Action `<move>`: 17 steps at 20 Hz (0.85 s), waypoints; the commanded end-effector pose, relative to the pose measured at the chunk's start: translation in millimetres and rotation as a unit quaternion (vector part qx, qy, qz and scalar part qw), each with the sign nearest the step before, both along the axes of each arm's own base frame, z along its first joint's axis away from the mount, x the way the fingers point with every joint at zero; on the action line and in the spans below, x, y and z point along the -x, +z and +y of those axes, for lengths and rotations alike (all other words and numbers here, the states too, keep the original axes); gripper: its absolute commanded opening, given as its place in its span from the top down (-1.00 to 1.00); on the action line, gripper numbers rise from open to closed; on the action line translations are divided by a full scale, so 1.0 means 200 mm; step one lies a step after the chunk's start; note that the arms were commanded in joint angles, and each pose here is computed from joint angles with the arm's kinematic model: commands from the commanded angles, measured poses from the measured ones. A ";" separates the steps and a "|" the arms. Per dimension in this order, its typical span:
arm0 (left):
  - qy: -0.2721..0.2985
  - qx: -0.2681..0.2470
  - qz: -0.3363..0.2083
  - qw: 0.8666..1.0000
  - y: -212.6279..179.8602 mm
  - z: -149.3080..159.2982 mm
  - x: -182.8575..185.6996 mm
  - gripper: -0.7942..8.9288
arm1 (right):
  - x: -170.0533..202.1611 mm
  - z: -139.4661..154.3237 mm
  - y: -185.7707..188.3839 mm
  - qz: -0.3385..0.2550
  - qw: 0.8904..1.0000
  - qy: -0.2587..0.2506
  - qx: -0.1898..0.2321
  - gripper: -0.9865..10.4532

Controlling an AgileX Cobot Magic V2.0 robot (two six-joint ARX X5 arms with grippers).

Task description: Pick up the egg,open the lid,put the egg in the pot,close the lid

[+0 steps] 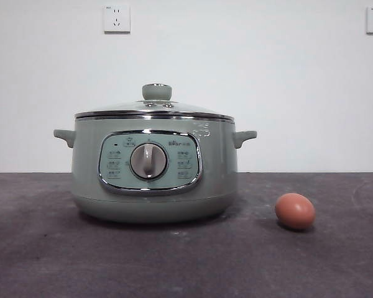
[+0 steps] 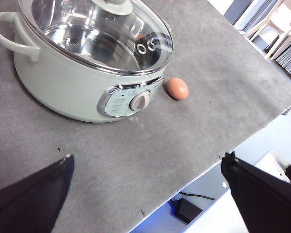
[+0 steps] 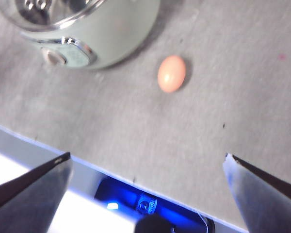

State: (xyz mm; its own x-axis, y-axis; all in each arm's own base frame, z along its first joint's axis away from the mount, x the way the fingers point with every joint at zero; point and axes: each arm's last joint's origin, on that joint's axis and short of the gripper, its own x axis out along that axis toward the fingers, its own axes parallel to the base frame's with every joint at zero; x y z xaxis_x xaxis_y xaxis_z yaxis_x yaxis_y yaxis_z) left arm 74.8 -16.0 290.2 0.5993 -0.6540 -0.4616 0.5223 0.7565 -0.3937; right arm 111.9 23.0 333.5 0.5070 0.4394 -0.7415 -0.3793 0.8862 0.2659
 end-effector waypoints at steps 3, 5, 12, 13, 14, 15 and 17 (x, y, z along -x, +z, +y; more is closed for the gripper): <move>-0.004 0.000 -0.007 1.000 0.01 0.00 0.00 -0.57 | -0.15 0.06 -0.04 0.025 0.999 0.021 -0.005 -0.27; -0.004 0.000 -0.007 1.000 0.01 0.00 0.00 -0.57 | -0.25 0.13 -0.09 0.045 0.998 0.041 -0.003 -0.27; -0.004 0.000 -0.008 1.000 0.01 0.00 0.00 -0.57 | -0.58 0.38 -0.37 0.102 0.990 0.067 0.068 -0.26; -0.004 0.000 -0.007 1.000 0.01 0.00 0.00 -0.57 | -0.62 0.40 -0.41 0.106 0.989 0.067 0.079 -0.26; -0.004 0.000 -0.007 1.000 0.01 0.00 0.00 -0.57 | -0.65 0.43 -0.45 0.110 0.988 0.069 0.085 -0.26; -0.004 0.000 -0.007 1.000 0.01 0.00 0.00 -0.57 | -0.68 0.45 -0.49 0.113 0.987 0.069 0.092 -0.25; -0.004 0.000 -0.007 1.000 0.01 0.00 0.00 -0.57 | -0.73 0.47 -0.56 0.119 0.985 0.060 0.111 -0.16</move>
